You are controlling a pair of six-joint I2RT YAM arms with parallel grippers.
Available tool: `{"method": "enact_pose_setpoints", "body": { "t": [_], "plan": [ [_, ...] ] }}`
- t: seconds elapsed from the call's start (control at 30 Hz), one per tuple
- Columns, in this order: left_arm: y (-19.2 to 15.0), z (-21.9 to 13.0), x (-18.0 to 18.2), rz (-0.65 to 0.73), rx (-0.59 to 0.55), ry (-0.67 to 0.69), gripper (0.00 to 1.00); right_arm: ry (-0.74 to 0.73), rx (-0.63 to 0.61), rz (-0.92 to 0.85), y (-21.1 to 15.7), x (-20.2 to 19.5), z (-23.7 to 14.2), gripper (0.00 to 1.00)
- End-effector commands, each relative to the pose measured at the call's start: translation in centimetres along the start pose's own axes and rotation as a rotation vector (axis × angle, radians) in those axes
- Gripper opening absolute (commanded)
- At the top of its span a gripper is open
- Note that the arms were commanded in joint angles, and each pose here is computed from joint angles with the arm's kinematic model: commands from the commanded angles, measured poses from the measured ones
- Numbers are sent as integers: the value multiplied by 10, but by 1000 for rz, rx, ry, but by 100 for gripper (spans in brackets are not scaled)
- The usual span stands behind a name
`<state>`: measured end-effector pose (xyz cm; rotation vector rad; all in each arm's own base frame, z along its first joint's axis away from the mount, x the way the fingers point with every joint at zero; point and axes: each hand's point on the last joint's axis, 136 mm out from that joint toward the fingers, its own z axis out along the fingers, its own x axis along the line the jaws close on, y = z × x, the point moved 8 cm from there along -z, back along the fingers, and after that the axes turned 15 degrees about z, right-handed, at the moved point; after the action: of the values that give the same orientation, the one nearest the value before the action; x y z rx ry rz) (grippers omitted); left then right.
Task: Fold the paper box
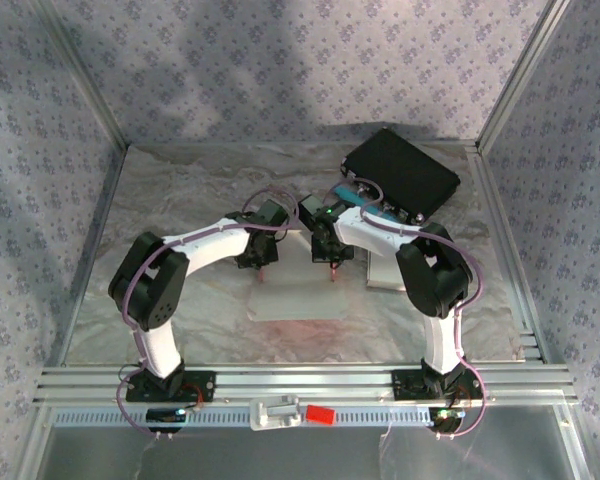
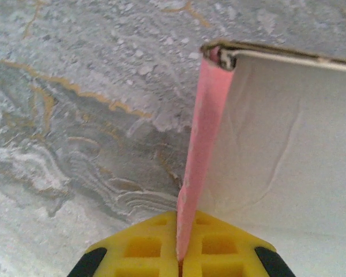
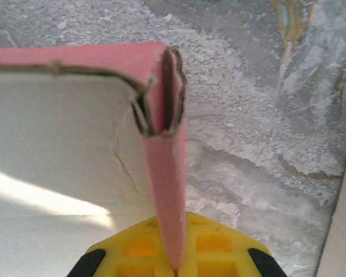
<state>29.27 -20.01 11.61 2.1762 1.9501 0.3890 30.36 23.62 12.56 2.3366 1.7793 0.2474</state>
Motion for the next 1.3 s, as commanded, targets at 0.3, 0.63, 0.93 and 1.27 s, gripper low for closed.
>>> {"method": "enact_pose_setpoints", "body": {
  "t": [0.3,0.63,0.93,1.27],
  "plan": [
    [-10,8,12,-27,56,209,0,-12,49,14,-10,-1,11,0],
    [6,-9,8,-23,-46,18,27,-12,59,8,-11,-5,16,0],
    [17,-10,18,2,-58,-15,22,-12,59,7,-10,-4,15,0],
    [2,1,21,8,15,160,0,-11,75,8,-11,0,19,0]
  ]
}}
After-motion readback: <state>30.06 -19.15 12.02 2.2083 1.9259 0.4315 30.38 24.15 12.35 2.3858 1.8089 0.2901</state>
